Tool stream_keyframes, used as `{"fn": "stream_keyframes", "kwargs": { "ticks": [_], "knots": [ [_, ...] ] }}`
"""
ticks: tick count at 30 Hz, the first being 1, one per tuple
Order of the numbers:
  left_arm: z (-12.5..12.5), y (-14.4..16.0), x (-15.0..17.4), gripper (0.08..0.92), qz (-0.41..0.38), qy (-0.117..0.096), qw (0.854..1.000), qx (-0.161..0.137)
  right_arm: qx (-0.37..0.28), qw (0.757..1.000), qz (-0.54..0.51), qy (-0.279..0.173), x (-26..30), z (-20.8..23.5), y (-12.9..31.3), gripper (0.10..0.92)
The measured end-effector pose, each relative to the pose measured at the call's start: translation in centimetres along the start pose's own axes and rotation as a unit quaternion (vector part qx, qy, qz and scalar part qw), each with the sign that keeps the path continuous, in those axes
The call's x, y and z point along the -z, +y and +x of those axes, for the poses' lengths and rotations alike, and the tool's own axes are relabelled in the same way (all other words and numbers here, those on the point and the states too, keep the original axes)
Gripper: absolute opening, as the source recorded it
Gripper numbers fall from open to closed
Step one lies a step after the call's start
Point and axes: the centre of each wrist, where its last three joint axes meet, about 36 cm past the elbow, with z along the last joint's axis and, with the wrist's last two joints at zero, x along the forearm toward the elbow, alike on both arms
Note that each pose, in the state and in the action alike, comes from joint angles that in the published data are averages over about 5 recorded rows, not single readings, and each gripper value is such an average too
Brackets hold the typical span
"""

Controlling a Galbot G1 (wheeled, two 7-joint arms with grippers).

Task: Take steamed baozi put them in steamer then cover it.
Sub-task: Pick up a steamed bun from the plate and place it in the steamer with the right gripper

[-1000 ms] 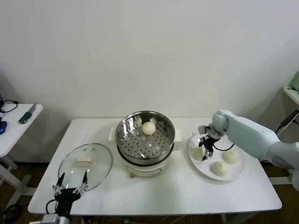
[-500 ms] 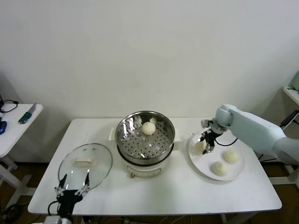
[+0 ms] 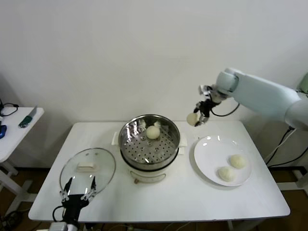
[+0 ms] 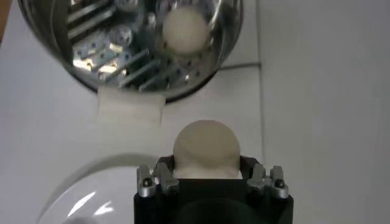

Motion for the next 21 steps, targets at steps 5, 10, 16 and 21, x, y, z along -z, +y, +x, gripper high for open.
{"fn": "stream_keyframes", "kwargs": {
  "ticks": [5,10,16,21],
  "knots": [
    [0.0,-0.2,0.3,0.823,-0.011,-0.008,1.0,0.0,0.001,1.0,0.018,-0.018,5.7,0.2,-0.5,0.695],
    [-0.1,-0.1,0.7,0.823,-0.018,-0.014,1.0,-0.003,0.01,0.999,0.034,-0.027,10.4,-1.2,-0.2,0.695],
    [-0.3,0.1,1.0,0.823,-0.026,-0.018,0.999,-0.007,0.032,0.998,0.055,-0.027,15.0,-4.4,1.0,0.696],
    [-0.5,0.2,1.1,0.823,-0.03,-0.021,0.999,-0.009,0.052,0.996,0.066,-0.021,17.5,-7.6,2.4,0.696]
  ]
}}
